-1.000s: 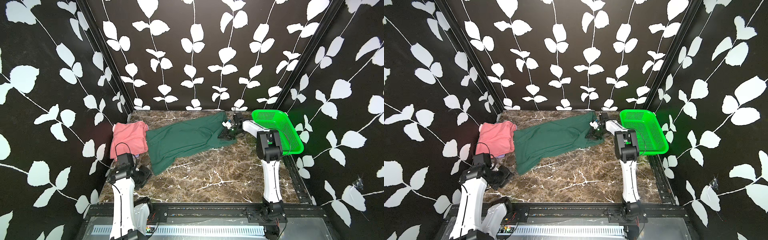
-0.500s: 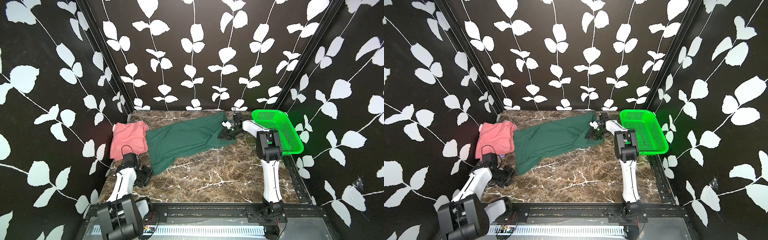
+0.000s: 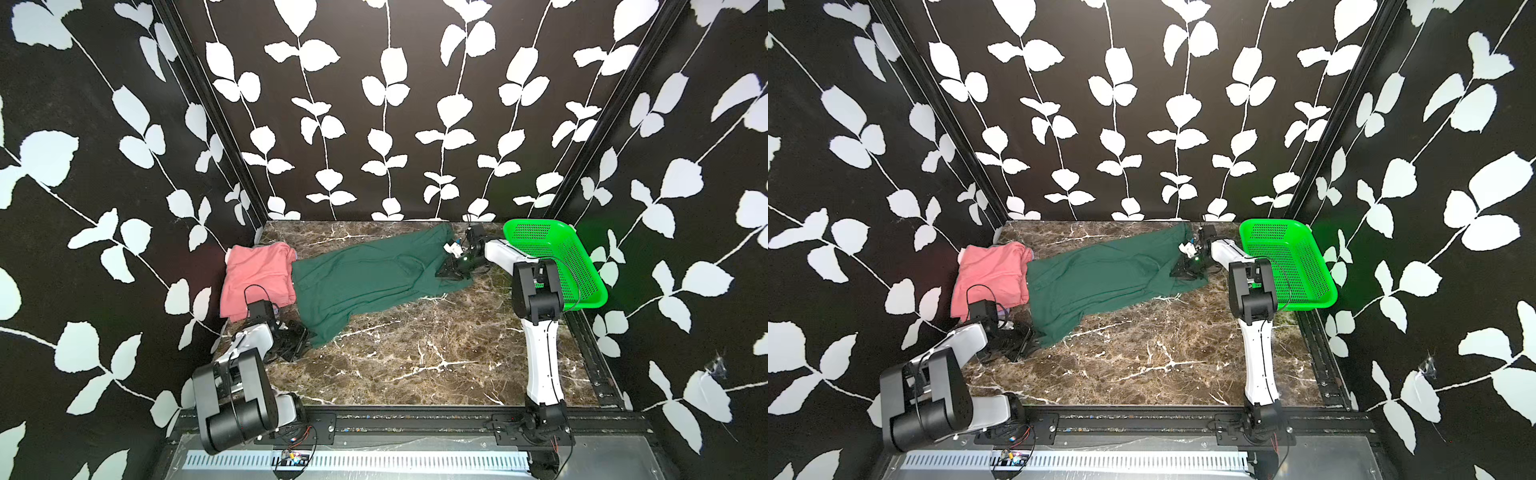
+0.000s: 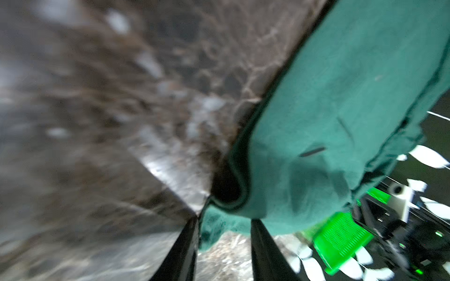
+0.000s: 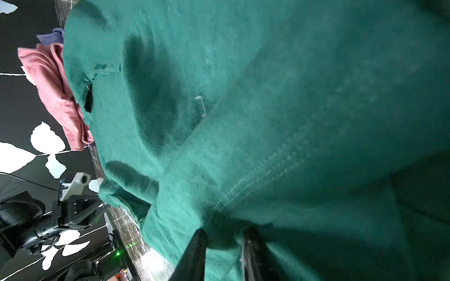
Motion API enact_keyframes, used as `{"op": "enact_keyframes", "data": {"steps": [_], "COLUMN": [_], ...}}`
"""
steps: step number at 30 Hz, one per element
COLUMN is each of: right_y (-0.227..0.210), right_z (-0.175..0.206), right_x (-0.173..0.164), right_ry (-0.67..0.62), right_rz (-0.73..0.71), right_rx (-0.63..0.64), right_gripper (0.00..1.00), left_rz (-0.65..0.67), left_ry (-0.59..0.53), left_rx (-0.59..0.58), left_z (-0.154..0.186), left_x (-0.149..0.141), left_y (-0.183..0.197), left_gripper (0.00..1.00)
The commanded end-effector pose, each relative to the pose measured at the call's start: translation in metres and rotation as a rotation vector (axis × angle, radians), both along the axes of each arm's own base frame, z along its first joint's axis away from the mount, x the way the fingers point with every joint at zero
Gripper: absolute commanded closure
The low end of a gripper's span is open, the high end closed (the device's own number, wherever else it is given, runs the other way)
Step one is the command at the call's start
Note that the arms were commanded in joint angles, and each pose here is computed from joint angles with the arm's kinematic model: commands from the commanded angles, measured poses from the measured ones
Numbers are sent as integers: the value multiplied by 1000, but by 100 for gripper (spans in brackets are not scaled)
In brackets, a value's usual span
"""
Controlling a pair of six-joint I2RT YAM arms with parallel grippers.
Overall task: Fold and stack t-shirts
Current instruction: Fold the T-shirt.
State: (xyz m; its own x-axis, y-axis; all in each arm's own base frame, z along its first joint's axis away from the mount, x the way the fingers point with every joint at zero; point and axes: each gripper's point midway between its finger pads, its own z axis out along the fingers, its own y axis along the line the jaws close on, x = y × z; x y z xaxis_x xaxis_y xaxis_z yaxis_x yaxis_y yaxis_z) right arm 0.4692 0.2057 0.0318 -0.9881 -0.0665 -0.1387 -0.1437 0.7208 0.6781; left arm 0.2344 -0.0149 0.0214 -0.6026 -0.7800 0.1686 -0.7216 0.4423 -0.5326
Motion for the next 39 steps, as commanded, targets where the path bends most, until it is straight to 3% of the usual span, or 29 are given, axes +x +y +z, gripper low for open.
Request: {"op": "enact_keyframes", "data": {"steps": [1,12,20,22,24,39], "right_y": [-10,-10,-9,-9,-10,-9], "right_z": [-57,-57,-57,-57,-57,-56], "right_x": [-33,-32,-30,-30,-31,-31], "right_ry": [170,161,161,161,162,153], "right_rz": [11,5,7,7,8,18], "right_rx": [-118,-123,-120,-120,-121,-117], "right_gripper": [71,71,71,71,71,71], "left_rz": [-28,-81,-54,-53,-54,-82], "left_ry": [53,91,76,65,51,-74], "left_rx": [-20,-33,-52,-50,-48,-124], "left_z": [-7,2,-10,-10,-11,58], "left_x": [-13,-36,-28,-24,-20,-5], "left_y": [-6,-14,-15,-13,-12,-24], "left_gripper": [62,63,64,72,100,100]}}
